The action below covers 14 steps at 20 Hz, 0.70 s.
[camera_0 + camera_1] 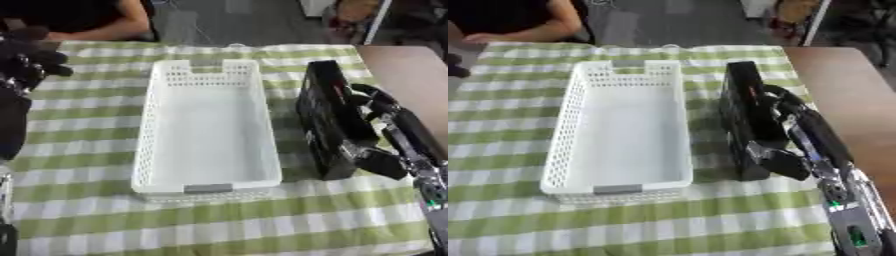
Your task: Pick up objects on the table and place them in the box.
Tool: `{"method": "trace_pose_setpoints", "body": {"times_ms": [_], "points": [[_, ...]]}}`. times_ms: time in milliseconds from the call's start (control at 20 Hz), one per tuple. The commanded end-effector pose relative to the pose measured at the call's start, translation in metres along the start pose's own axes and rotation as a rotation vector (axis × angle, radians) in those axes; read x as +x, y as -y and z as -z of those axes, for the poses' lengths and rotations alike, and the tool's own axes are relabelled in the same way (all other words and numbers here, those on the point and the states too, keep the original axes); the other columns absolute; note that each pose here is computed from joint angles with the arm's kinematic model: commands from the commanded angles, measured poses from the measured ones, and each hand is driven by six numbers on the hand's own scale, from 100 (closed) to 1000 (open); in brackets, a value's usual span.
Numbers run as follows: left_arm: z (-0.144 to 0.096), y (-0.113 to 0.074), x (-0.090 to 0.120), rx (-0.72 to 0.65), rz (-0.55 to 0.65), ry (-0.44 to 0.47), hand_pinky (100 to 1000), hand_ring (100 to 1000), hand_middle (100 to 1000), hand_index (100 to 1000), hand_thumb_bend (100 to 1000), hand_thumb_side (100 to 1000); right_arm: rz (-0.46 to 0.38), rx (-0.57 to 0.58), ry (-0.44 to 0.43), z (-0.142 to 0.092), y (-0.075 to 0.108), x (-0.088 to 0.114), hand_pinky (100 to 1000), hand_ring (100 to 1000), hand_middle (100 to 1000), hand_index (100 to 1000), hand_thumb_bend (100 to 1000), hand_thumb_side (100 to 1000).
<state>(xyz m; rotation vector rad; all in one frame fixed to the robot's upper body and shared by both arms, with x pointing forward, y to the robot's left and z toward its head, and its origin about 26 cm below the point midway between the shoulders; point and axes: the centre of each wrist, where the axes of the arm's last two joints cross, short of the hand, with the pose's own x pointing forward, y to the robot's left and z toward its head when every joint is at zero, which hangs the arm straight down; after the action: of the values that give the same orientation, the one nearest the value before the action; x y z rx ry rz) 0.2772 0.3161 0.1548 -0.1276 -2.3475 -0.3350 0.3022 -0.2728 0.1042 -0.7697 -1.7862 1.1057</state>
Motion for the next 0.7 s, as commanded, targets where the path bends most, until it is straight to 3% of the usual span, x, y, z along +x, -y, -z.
{"method": "trace_pose_setpoints", "body": {"times_ms": [50,700], "points": [[0.0056,0.0005,0.0062,-0.015,0.004,0.031,658,662,797,732,511,813,-0.014,0.003,0.004,0.0004,0.0017,0.0,638,828,950,896,370,684],[0.006,0.0007,0.0063,-0.016,0.003,0.032,658,662,797,732,511,813,-0.024,0.025,-0.011,0.0,-0.0043,-0.0035,638,830,951,896,366,678]]}}
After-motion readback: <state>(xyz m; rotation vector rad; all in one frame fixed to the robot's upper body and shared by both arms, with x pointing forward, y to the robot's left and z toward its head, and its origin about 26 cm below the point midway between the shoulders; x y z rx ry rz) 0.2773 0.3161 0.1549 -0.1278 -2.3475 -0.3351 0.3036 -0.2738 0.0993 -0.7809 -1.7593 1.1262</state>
